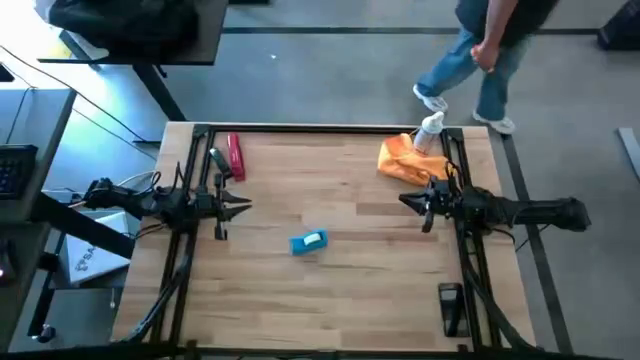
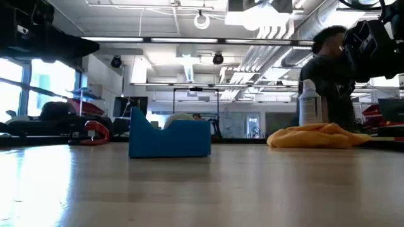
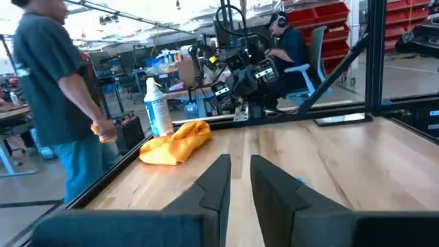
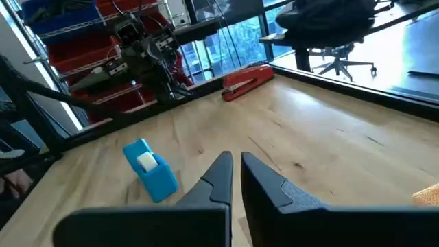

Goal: Apply microfiber cloth

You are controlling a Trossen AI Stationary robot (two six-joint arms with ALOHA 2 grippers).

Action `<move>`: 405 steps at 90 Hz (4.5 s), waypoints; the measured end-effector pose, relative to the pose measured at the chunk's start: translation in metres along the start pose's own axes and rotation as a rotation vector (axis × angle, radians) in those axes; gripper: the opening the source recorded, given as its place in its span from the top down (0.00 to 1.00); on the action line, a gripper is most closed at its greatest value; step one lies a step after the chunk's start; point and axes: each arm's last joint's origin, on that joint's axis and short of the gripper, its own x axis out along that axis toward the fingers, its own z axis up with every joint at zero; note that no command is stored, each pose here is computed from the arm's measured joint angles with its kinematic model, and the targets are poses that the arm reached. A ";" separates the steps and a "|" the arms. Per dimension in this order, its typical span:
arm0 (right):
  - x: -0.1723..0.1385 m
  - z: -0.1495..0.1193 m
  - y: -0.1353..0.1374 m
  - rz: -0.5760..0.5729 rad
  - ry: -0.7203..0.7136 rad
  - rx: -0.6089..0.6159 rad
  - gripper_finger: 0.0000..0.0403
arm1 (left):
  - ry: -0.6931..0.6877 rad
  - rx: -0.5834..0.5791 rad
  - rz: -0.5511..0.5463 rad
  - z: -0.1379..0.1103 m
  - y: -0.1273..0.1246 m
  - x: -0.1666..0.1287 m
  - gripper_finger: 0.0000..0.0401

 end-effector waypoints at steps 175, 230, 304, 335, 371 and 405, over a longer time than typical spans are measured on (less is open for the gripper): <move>-0.004 0.025 -0.006 -0.308 -0.281 -0.174 1.00 | 0.001 0.000 0.000 0.000 0.000 0.000 0.90; 0.026 0.062 0.040 0.172 0.264 0.388 1.00 | 0.000 0.000 0.000 0.000 0.000 0.000 0.90; 0.013 0.024 0.138 -0.134 1.320 0.716 1.00 | 0.000 0.000 0.000 0.000 0.000 0.000 0.90; 0.024 -0.024 0.155 -0.243 1.432 0.569 1.00 | 0.001 0.000 0.000 0.000 0.000 0.000 0.90; 0.007 -0.047 0.172 -0.172 1.734 0.503 1.00 | 0.001 0.000 0.000 0.000 0.000 0.000 0.90; -0.024 -0.064 0.174 -0.277 1.819 0.309 1.00 | 0.000 0.000 0.000 0.000 0.000 0.000 0.90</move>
